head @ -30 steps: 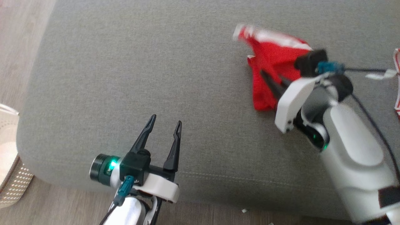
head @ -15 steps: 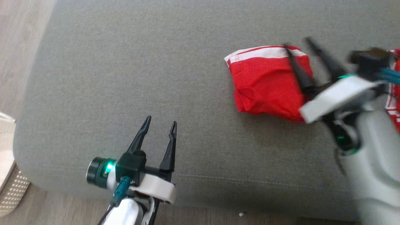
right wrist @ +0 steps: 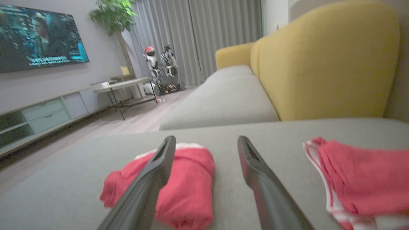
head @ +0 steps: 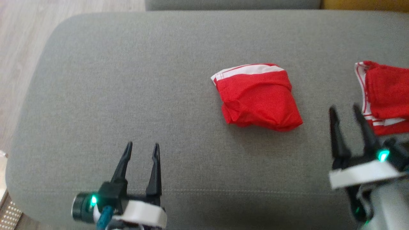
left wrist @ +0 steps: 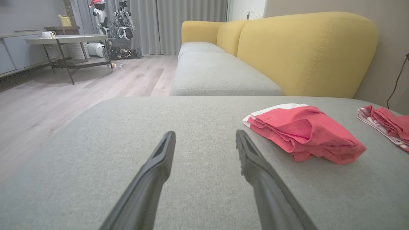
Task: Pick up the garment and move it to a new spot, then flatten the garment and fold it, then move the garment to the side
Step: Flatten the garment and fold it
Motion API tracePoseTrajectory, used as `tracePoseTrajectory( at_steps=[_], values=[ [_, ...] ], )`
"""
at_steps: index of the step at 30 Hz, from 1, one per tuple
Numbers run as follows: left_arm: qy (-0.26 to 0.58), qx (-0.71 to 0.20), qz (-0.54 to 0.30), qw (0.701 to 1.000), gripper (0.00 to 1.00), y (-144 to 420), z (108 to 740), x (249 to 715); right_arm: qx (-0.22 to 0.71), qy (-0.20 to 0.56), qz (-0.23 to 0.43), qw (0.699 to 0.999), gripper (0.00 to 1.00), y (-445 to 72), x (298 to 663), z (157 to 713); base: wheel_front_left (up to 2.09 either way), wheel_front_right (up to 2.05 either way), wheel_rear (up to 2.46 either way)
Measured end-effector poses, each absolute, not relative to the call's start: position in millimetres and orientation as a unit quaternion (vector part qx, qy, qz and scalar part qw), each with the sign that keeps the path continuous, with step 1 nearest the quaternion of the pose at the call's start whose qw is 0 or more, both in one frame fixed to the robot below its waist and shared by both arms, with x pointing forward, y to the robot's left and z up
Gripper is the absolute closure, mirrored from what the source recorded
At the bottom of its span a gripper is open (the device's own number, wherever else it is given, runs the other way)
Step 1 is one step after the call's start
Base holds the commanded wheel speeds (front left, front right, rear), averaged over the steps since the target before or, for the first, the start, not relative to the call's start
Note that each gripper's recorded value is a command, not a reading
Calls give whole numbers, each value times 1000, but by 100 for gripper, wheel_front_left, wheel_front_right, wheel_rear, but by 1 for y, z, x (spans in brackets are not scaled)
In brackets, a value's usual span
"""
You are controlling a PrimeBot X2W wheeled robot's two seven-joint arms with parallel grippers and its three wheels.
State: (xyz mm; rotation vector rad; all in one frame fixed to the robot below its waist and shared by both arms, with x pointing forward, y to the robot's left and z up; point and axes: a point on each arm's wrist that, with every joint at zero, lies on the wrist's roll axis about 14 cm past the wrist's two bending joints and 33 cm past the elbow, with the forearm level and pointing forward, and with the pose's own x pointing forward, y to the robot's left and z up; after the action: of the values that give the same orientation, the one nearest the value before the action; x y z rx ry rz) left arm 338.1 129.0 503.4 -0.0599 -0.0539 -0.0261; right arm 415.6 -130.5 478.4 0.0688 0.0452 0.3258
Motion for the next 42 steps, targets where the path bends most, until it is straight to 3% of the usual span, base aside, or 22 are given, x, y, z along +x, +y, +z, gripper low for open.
tracePoseTrajectory(
  at_steps=[6,7,8,9,10,17,23,29,34,35,36,37,42],
  values=[
    [-25,-20,-8,999,0,129,502,319,49,82,151,984,0,-123,378,437,0,0,0],
    [-28,-18,-6,999,0,130,504,318,45,86,155,983,8,-120,378,435,0,0,0],
    [-31,-17,-4,999,0,132,505,317,38,88,162,982,74,-116,380,434,0,0,0],
    [-32,-14,-2,999,0,133,506,317,33,87,169,981,74,-111,384,434,0,0,0],
    [-32,-13,-1,999,0,133,506,315,30,84,175,981,100,-107,390,436,0,0,0],
    [-22,-10,22,999,0,142,501,305,-15,78,239,968,100,-57,447,448,0,0,0],
    [-10,-6,40,999,0,151,494,301,-57,130,300,943,100,-15,452,420,0,0,0],
    [-7,-4,53,999,0,158,492,297,-52,224,361,904,100,27,395,371,0,0,0],
    [-14,-10,43,999,0,153,495,299,38,298,388,871,100,49,320,352,0,0,0],
    [-16,-10,41,999,0,152,496,300,57,288,394,871,96,54,314,359,0,0,0],
    [-18,-10,40,999,0,152,497,301,74,271,397,874,75,57,314,369,0,0,0],
    [-23,-10,40,999,0,152,500,303,86,250,395,880,0,57,320,380,0,0,0],
    [-47,-17,22,999,0,144,514,311,90,130,321,934,0,-4,384,440,0,0,0]
  ],
)
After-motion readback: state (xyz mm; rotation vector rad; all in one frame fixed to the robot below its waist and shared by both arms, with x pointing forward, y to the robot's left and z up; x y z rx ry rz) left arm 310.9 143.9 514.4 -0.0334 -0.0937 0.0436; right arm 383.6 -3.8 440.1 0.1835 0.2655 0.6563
